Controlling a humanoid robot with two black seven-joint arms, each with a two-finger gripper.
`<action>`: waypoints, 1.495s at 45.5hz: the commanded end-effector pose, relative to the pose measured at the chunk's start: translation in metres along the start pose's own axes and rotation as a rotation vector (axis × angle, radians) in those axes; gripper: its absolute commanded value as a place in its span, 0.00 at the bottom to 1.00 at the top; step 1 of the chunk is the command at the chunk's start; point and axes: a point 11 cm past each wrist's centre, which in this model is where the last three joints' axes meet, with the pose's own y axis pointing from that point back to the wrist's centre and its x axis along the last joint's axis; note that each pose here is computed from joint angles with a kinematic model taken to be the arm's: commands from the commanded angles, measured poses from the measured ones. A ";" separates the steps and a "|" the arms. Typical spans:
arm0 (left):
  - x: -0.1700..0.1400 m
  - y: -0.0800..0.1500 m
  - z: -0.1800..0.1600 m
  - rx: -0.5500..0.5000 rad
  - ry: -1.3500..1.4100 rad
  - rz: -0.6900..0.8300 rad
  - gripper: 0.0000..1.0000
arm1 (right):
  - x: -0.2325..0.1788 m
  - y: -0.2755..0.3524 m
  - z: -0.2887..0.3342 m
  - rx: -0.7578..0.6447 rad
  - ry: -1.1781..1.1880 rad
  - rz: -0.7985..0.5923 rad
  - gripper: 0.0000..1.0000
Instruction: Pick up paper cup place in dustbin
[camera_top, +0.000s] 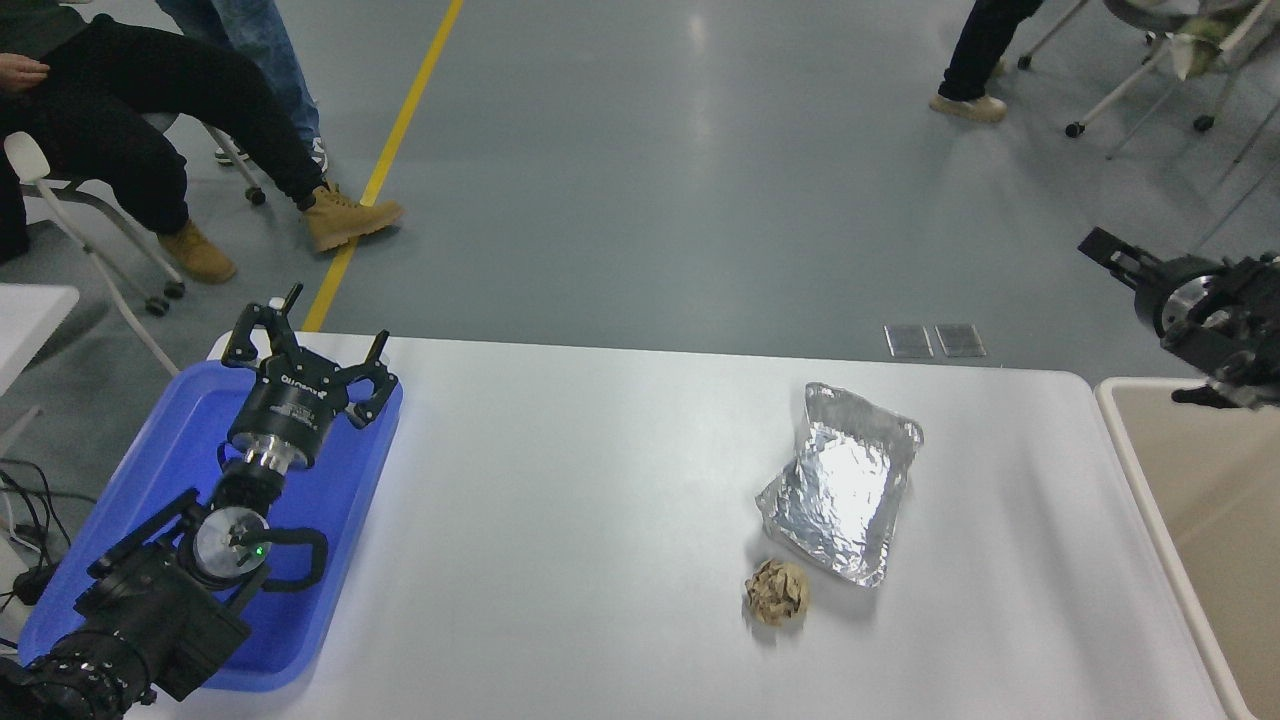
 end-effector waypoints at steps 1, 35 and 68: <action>0.000 0.000 0.000 -0.001 0.000 0.000 1.00 | -0.001 0.024 -0.087 0.120 0.147 -0.158 1.00; 0.000 0.000 0.000 0.001 0.000 0.001 1.00 | -0.057 0.122 -0.129 0.057 0.535 -0.876 1.00; 0.000 0.000 0.000 0.001 0.000 0.001 1.00 | -0.024 0.159 -0.116 0.033 0.546 -0.931 1.00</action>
